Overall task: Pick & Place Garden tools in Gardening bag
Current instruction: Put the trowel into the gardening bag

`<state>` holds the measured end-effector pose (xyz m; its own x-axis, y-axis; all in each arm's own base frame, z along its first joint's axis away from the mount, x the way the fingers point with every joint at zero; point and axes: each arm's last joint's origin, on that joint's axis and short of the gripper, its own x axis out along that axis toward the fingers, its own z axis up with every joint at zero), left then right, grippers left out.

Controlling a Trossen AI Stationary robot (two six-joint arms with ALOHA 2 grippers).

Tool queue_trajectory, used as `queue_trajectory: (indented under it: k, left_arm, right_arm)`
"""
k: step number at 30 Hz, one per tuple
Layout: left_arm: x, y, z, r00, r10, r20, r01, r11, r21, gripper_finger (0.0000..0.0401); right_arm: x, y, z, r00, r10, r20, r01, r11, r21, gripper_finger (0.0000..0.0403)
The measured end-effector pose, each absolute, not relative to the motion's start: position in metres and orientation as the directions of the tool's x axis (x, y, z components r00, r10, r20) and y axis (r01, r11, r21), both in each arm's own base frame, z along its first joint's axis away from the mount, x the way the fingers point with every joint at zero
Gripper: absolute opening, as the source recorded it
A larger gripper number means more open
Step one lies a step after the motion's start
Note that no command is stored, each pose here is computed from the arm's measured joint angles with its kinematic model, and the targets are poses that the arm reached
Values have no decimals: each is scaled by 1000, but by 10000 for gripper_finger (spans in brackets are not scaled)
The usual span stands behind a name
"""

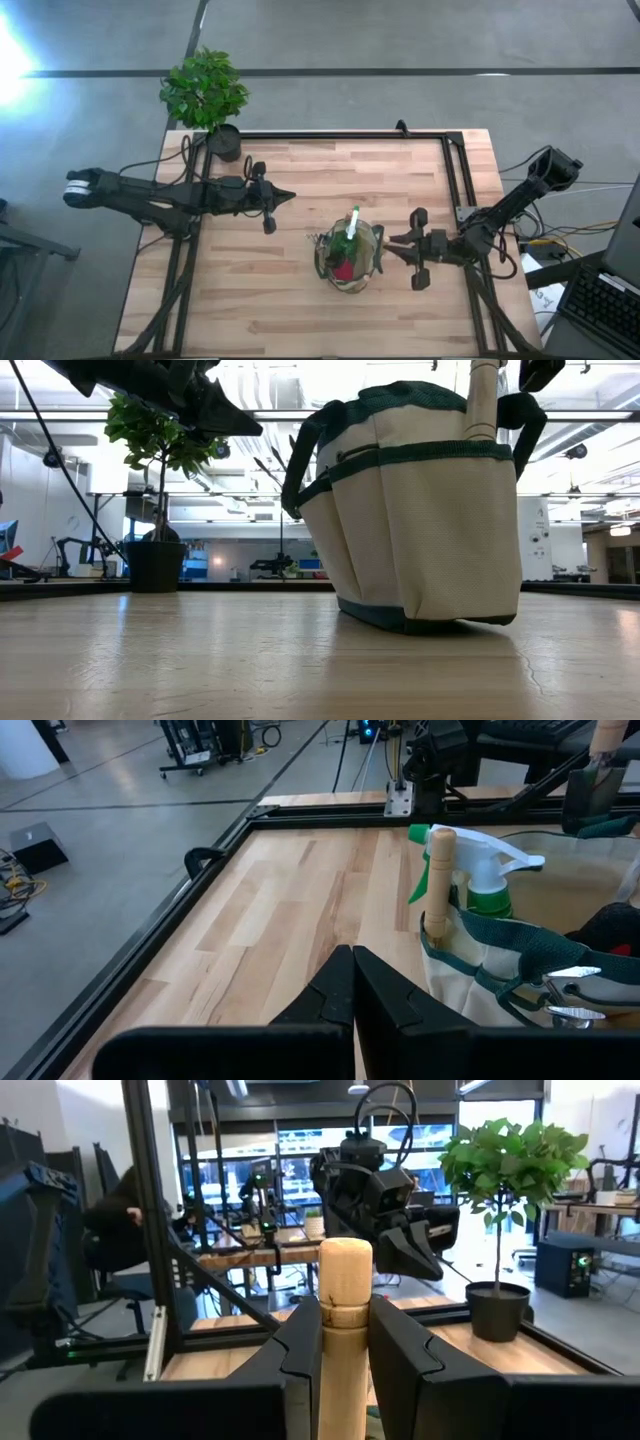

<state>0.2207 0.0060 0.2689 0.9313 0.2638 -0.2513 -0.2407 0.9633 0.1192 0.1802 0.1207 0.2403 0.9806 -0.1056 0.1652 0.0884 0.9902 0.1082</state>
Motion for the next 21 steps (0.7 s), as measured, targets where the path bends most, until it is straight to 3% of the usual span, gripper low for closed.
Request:
queue_trajectory:
  k: [10, 21]
  left_arm:
    - [221, 6, 269, 931, 264, -251, -240, 963, 122, 3]
    - [221, 6, 269, 931, 264, -251, -239, 963, 127, 3]
  right_arm:
    - [181, 121, 248, 975, -108, 195, 98, 993, 59, 46]
    - [183, 119, 248, 977, -71, 200, 40, 987, 155, 46]
